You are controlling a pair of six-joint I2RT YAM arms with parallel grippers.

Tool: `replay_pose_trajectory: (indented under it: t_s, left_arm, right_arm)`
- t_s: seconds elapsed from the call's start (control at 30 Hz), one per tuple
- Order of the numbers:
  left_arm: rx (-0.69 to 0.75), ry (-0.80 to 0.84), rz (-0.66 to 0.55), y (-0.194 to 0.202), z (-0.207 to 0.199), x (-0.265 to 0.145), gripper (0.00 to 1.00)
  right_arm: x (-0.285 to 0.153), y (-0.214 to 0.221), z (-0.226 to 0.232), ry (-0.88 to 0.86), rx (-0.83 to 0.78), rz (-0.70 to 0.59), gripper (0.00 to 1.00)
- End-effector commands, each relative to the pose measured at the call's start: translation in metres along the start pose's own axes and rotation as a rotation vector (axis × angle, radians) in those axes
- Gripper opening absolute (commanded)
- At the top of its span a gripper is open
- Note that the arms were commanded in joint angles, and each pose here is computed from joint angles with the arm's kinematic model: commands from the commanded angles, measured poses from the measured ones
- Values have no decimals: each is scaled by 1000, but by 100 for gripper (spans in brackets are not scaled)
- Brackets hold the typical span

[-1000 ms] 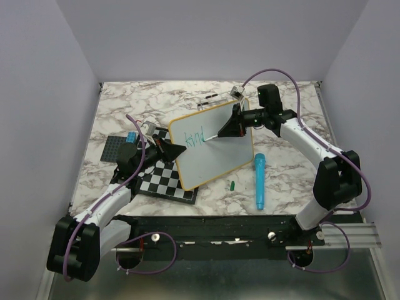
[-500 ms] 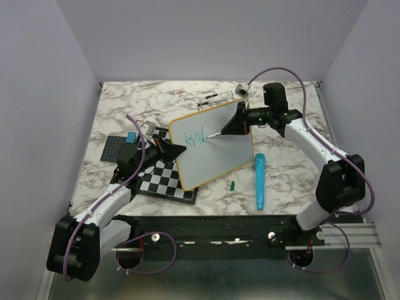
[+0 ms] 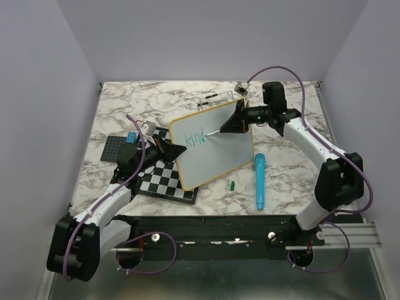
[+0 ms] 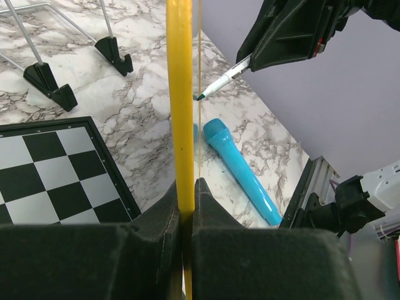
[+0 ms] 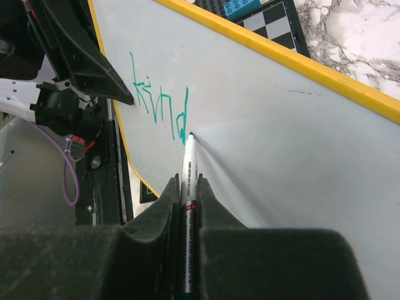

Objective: Write a sentence on the whiteboard

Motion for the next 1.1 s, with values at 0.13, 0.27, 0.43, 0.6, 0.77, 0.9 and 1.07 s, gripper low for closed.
replay_pose_trajectory:
  t_s: [0.13,0.27,0.43,0.6,0.77,0.9,1.07]
  left_arm:
    - [91,97,-17,-11,-19,2,0]
    - [88,95,-14,-11,-18,3,0]
    - [92,99,-16,-12,-19,2,0]
    - [89,97,-14,-11,-18,3,0]
    - [90,95,-14,-11,-18,3,0]
    - [93,98,-16,-11,-19,3,0]
    - [92,98,-15,-11,-18,3,0]
  right_arm:
    - [-4,-6,-12,55,-11,-12,1]
    - [-11,-11,-14,72,-17,-24,1]
    - [-12,-16,-16,75,-21,-32,1]
    - [-8,-20,-17,62,0,-43,1]
    - [-3,-22,-14,40,3,-46,1]
    - [1,-17,-13,23,15,-37,1]
    - [5,-8,-9,0,30,-14,1]
Point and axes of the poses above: each gripper's point midway between its finger pads, its own x axis out along the fingers, its own z axis along the line the jaws close on, y = z × x, the point moved 5 cm from there along -x, back along the fingers, and after that the axes turned 10 degrees about -x, right-handed, at the moved point
